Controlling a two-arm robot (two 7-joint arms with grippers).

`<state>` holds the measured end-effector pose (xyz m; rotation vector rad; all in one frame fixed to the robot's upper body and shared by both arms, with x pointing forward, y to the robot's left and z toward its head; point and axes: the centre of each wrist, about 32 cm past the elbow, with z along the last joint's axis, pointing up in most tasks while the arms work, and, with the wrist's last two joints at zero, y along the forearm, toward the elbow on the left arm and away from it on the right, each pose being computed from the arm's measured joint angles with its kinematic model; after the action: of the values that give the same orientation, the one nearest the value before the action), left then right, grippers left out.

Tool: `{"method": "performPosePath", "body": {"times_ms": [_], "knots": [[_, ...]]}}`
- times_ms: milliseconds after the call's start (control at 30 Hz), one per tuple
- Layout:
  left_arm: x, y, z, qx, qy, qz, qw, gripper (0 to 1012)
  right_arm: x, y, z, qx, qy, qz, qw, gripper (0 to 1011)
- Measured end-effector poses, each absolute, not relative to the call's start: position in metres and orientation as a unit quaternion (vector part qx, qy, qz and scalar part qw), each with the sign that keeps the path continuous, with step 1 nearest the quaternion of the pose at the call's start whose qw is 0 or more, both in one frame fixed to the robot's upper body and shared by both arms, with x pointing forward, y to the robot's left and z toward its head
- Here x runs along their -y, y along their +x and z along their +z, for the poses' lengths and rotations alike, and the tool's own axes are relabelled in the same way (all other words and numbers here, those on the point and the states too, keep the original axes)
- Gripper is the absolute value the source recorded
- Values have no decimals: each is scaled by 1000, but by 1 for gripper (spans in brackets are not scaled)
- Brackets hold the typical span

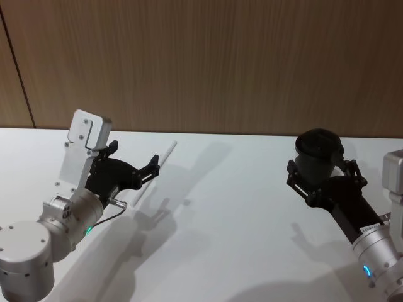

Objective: Pick up the straw with one hand, pass it to the other hand, and insert it into the cup.

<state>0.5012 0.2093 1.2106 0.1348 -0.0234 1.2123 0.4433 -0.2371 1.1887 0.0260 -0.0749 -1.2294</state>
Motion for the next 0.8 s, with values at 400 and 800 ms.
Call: {"method": "performPosePath", "body": {"times_ms": [400,800], "knots": [[-210,503,1213,-29,66,571,818,1003,237,443,1189,35,12,-577,816,1001],[-211,504,1221,-40,104,571,814,1003,237,443,1189,35,12,-577,816,1001]]}}
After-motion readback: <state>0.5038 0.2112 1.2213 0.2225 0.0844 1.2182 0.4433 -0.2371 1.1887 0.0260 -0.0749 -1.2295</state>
